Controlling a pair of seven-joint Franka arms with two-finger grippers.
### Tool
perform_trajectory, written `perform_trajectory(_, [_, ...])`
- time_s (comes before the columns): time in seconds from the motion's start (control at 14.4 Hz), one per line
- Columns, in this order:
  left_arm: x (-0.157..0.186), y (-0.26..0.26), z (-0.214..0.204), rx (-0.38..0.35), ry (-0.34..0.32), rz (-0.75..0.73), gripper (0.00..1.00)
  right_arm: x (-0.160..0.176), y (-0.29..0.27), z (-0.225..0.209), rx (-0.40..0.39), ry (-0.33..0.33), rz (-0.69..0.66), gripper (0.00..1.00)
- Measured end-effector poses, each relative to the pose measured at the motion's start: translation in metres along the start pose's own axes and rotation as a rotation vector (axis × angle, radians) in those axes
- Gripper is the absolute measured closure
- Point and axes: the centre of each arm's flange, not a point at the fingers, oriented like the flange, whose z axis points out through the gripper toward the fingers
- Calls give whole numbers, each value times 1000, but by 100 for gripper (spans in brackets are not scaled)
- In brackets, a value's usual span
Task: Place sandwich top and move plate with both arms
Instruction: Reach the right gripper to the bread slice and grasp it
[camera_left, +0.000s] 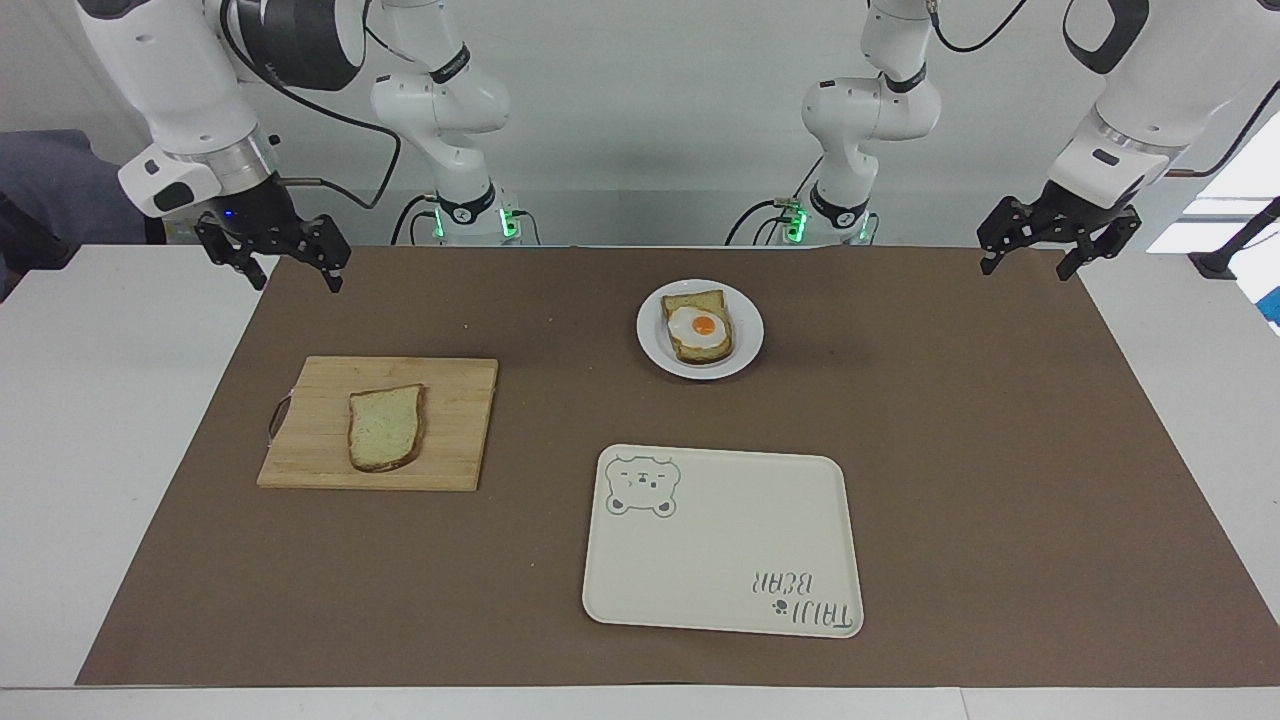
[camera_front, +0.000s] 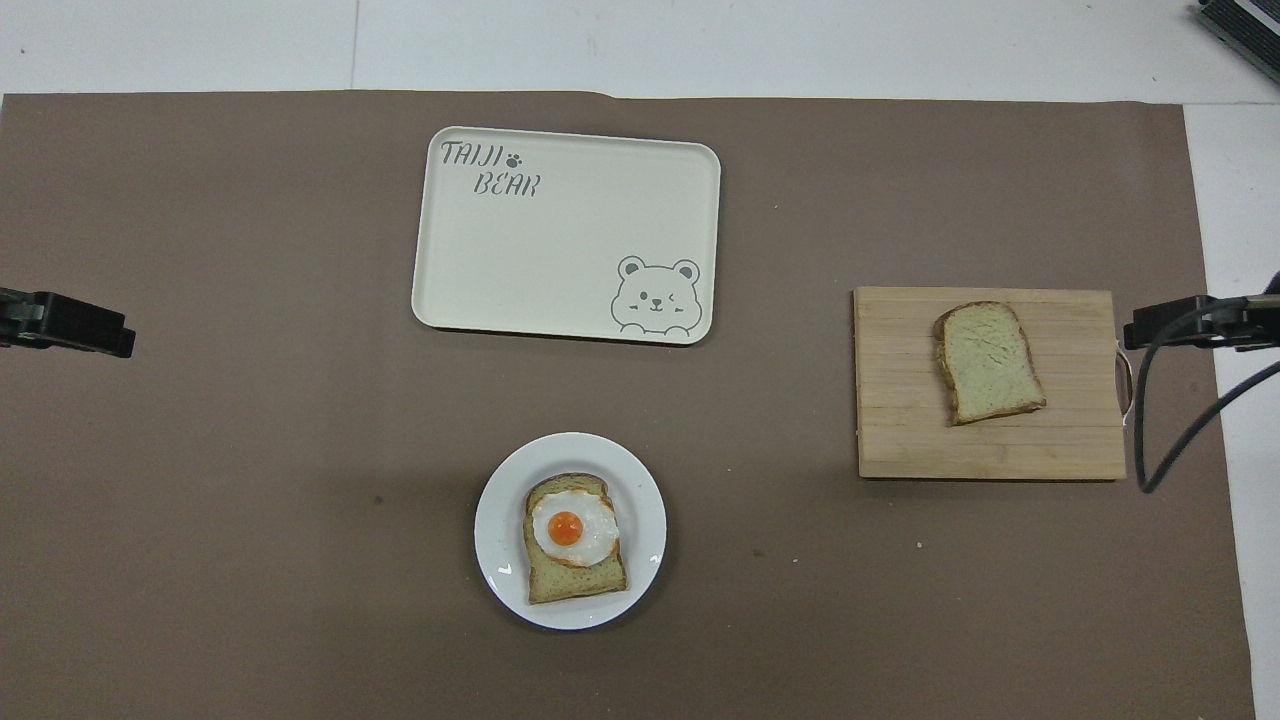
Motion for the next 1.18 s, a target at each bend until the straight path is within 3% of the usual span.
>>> perform_trajectory(0.56, [0,0,0,0,0,0,0,39,7,91,-9,-23,-77,0])
perform_trajectory(1.18, [0,0,0,0,0,0,0,50,24,195,26,40,-53,0])
